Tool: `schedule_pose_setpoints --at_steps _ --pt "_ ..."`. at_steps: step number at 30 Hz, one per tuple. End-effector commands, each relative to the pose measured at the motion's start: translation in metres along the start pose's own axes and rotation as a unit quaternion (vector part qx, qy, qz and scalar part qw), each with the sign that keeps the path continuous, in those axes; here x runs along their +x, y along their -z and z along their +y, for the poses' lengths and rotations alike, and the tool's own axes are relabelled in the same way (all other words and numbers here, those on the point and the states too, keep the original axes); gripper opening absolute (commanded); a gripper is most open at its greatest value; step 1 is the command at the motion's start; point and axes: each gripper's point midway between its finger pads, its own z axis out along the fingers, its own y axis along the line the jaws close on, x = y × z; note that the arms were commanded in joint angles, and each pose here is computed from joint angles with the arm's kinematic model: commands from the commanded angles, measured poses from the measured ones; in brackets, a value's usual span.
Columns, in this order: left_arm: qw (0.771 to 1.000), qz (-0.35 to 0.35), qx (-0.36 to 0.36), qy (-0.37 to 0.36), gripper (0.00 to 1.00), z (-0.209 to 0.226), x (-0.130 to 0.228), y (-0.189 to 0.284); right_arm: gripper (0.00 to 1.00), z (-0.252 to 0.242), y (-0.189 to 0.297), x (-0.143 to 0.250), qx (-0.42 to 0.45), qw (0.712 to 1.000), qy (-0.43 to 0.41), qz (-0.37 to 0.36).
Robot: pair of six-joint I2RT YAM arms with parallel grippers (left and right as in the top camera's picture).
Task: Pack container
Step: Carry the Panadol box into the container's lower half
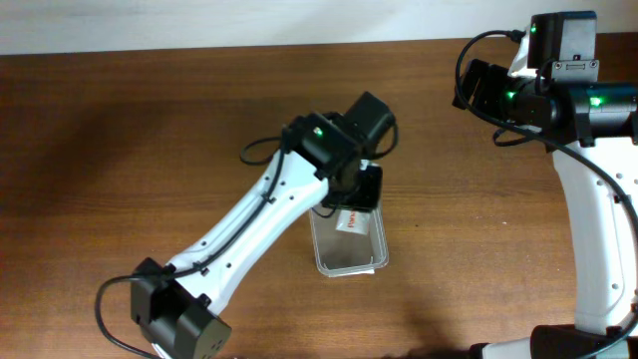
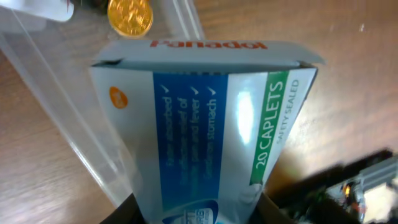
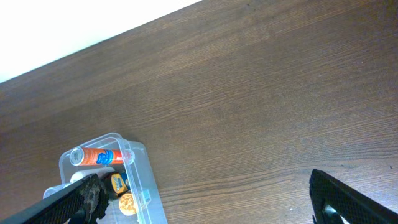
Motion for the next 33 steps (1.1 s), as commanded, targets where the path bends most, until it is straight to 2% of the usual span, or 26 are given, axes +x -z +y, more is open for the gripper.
schedule_pose_setpoints --at_steps 1,14,16,18,20,24,29,33 --pt "0.997 -0.026 -0.028 0.074 0.17 0.008 -0.003 -0.005 0.98 0.001 0.001 -0.003 -0.003 1.000 -0.001 -0.004" --pt "0.982 0.022 -0.069 0.173 0.16 0.035 0.030 -0.056 0.98 0.001 0.001 -0.003 -0.003 1.000 -0.001 -0.004" --pt "0.982 0.025 -0.065 0.173 0.24 0.034 0.030 -0.056 0.98 0.001 0.001 -0.003 -0.003 1.000 -0.001 -0.004" --pt "0.982 0.030 -0.059 0.175 0.54 0.031 0.032 -0.056 0.98 0.001 0.001 -0.003 -0.003 1.000 -0.001 -0.004" --pt "0.982 0.031 -0.059 0.175 0.60 0.031 0.032 -0.056 0.98 0.001 0.001 -0.003 -0.003 1.000 -0.001 -0.004" --pt "0.982 0.030 -0.059 0.175 0.60 0.032 0.032 -0.056 0.99 0.001 0.001 -0.003 -0.003 1.000 -0.001 -0.004" --pt "0.982 0.034 -0.056 0.178 0.47 0.032 0.033 -0.053 0.98 0.001 0.001 -0.003 -0.003 1.000 -0.001 -0.004" --pt "0.981 0.020 -0.036 0.188 0.47 0.040 0.027 -0.028 0.98 0.001 0.001 -0.003 -0.003 1.000 -0.001 -0.004"
